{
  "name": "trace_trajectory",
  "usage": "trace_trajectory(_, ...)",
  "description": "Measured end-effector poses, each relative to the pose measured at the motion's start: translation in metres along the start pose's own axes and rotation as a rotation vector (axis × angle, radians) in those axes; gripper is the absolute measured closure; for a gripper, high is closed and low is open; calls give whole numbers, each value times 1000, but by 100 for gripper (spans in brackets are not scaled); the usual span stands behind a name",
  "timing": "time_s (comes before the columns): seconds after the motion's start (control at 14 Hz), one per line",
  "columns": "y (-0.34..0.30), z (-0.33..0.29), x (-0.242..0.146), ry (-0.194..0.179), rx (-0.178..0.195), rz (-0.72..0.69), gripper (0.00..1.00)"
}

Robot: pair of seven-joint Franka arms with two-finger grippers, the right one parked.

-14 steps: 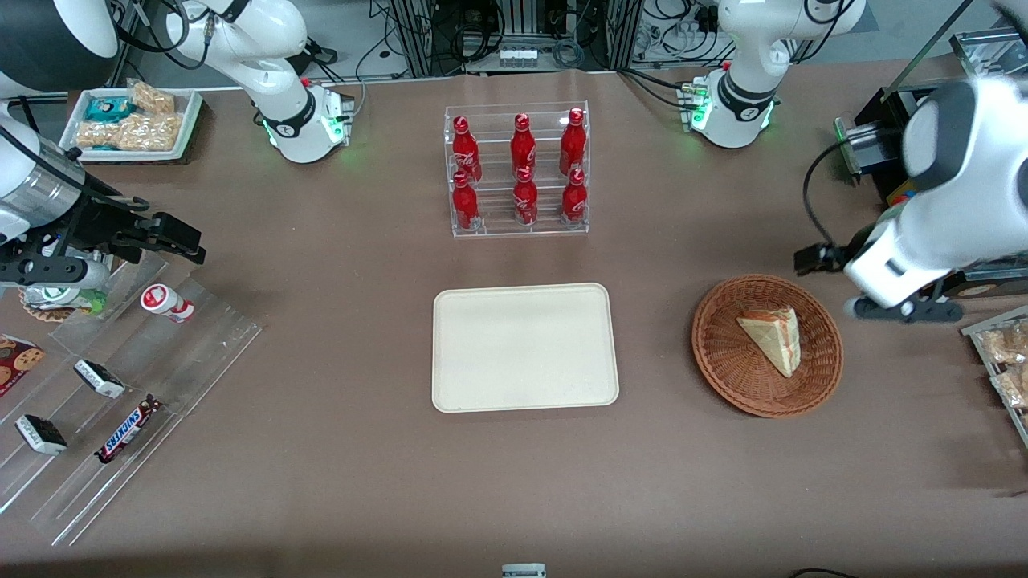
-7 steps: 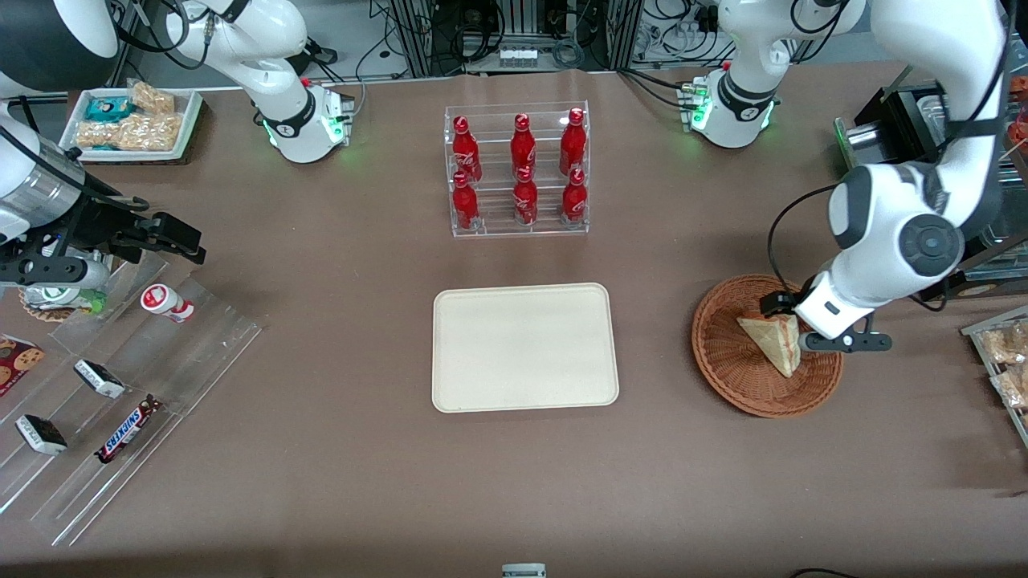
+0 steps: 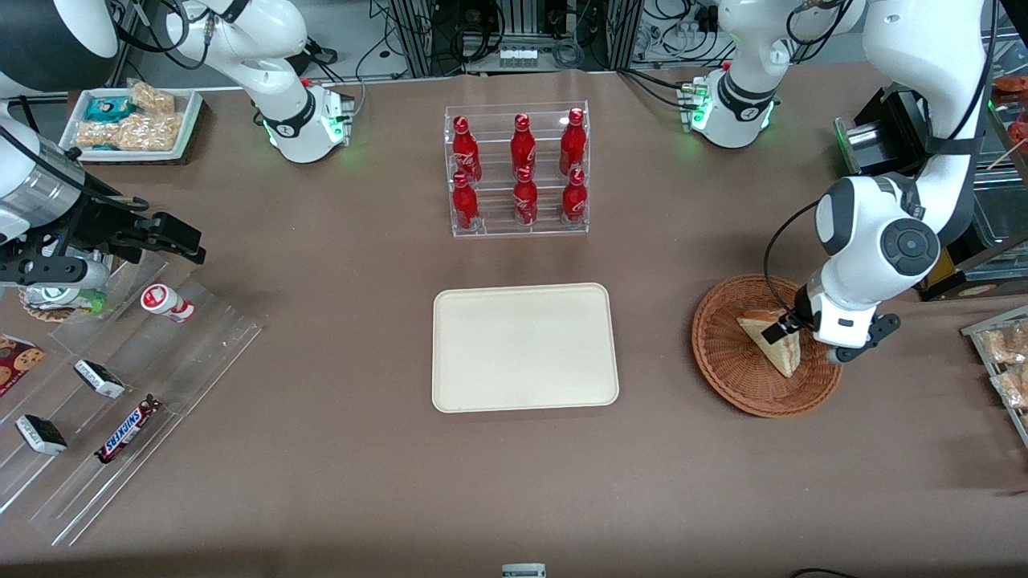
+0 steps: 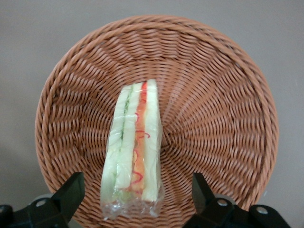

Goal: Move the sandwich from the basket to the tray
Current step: 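Lower the open left gripper and close it on the wrapped sandwich, then lift the sandwich out of the basket and carry it over the cream tray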

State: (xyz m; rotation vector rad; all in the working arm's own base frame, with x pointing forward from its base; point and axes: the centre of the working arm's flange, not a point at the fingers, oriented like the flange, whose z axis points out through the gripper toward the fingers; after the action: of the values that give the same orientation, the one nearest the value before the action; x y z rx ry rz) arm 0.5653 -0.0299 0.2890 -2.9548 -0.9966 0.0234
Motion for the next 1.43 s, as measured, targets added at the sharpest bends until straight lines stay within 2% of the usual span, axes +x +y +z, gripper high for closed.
trace_trajectory(0.29,-1,28,-2,-35,31,-74,4)
trace_trajectory(0.43,-2,37,-3,-47,42,-77,22)
trace_trajectory(0.64,4,26,2,-40,36,-74,56)
trace_trajectory(0.79,17,3,9,-47,42,-67,69)
trace_trajectory(0.93,39,-25,10,-35,31,-40,82)
trace_trajectory(1.14,101,-47,-30,2,-4,77,83)
trace_trajectory(1.43,210,-40,-124,19,-30,279,85)
